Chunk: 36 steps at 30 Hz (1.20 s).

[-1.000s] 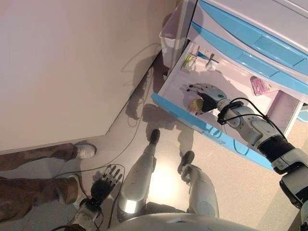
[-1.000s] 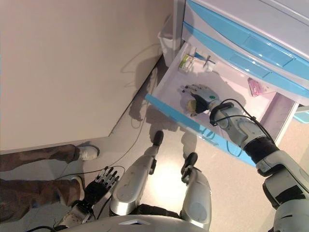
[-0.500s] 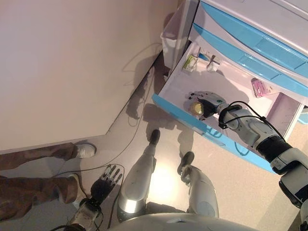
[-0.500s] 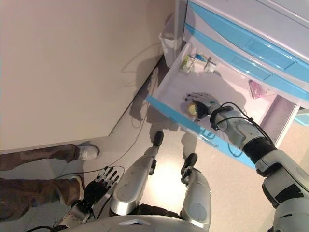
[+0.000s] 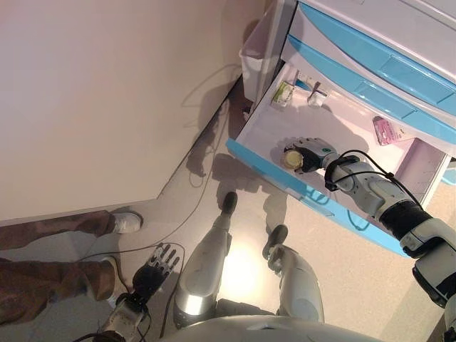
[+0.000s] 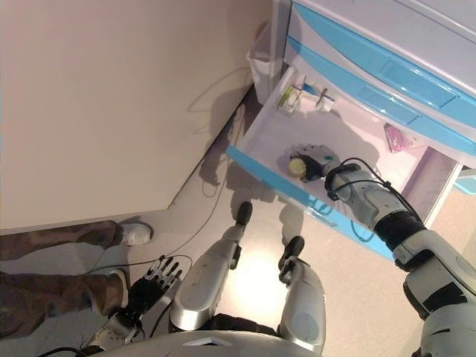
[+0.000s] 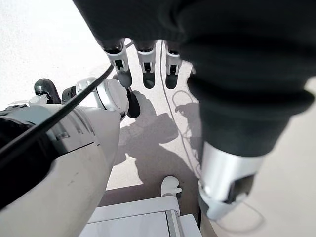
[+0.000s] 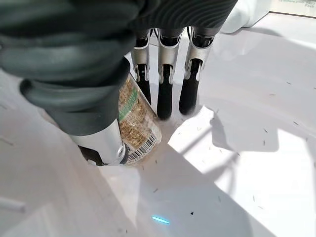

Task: Open the drawer and pick up the medicine

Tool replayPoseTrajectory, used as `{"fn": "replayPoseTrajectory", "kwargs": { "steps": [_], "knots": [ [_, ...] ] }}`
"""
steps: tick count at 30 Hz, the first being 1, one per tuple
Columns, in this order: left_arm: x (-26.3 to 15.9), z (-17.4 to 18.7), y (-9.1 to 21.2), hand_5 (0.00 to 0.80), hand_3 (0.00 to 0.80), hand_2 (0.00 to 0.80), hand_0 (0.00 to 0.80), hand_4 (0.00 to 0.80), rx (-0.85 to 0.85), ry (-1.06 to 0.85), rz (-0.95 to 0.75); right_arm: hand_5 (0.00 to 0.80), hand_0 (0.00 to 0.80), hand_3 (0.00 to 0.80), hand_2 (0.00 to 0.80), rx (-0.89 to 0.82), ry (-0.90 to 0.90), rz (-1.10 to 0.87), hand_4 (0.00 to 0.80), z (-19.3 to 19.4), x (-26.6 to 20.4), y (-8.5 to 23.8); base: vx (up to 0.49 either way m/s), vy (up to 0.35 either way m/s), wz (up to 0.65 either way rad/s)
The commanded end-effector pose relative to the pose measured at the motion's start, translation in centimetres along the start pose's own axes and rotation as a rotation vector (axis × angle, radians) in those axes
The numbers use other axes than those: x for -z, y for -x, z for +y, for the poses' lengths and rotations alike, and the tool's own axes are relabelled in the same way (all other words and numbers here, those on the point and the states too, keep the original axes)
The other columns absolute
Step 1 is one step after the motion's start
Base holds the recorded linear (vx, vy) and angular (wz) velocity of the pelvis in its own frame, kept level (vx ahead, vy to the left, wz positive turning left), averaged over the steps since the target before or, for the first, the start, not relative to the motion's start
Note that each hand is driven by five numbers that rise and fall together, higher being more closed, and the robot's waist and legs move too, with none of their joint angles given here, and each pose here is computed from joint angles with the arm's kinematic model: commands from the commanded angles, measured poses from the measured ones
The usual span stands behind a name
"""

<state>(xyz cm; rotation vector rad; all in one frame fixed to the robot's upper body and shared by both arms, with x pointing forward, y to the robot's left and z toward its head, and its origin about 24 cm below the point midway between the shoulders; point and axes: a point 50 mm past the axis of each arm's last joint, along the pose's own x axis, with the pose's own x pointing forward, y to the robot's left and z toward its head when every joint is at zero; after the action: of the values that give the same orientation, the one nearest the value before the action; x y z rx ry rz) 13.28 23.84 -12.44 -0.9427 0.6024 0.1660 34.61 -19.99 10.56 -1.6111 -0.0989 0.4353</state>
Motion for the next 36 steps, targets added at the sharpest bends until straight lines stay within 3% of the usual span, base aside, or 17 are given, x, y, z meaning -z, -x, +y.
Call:
{"fn": "replayPoseTrajectory", "kwargs": {
  "steps": [1, 19, 26, 36],
  "knots": [
    [-0.8, 1.1, 0.9, 0.000, 0.000, 0.000, 0.000, 0.000, -0.028, -0.035, -0.002, 0.800, 0.800, 0.800, 0.800, -0.013, 0.033, -0.064, 0.800, 0.4, -1.3, -0.3, 0.000, 0.000, 0.00],
    [-0.6, 1.3, 1.1, 0.000, 0.000, 0.000, 0.000, 0.000, -0.037, -0.034, 0.000, 0.800, 0.800, 0.800, 0.800, 0.024, -0.048, -0.096, 0.800, 0.2, -1.6, 0.0, 0.000, 0.000, 0.00],
    [-0.3, 1.6, 1.4, 0.000, 0.000, 0.000, 0.000, 0.000, -0.056, -0.026, -0.001, 0.800, 0.800, 0.800, 0.800, 0.114, -0.158, -0.204, 0.800, -2.3, -3.0, 1.1, 0.000, 0.000, 0.00],
    [0.3, 2.3, 2.1, 0.000, 0.000, 0.000, 0.000, 0.000, -0.095, -0.006, -0.009, 0.800, 0.800, 0.800, 0.800, 0.191, -0.182, -0.384, 0.800, -6.0, -5.0, 4.4, 0.014, -0.011, -0.08]
  ]
}}
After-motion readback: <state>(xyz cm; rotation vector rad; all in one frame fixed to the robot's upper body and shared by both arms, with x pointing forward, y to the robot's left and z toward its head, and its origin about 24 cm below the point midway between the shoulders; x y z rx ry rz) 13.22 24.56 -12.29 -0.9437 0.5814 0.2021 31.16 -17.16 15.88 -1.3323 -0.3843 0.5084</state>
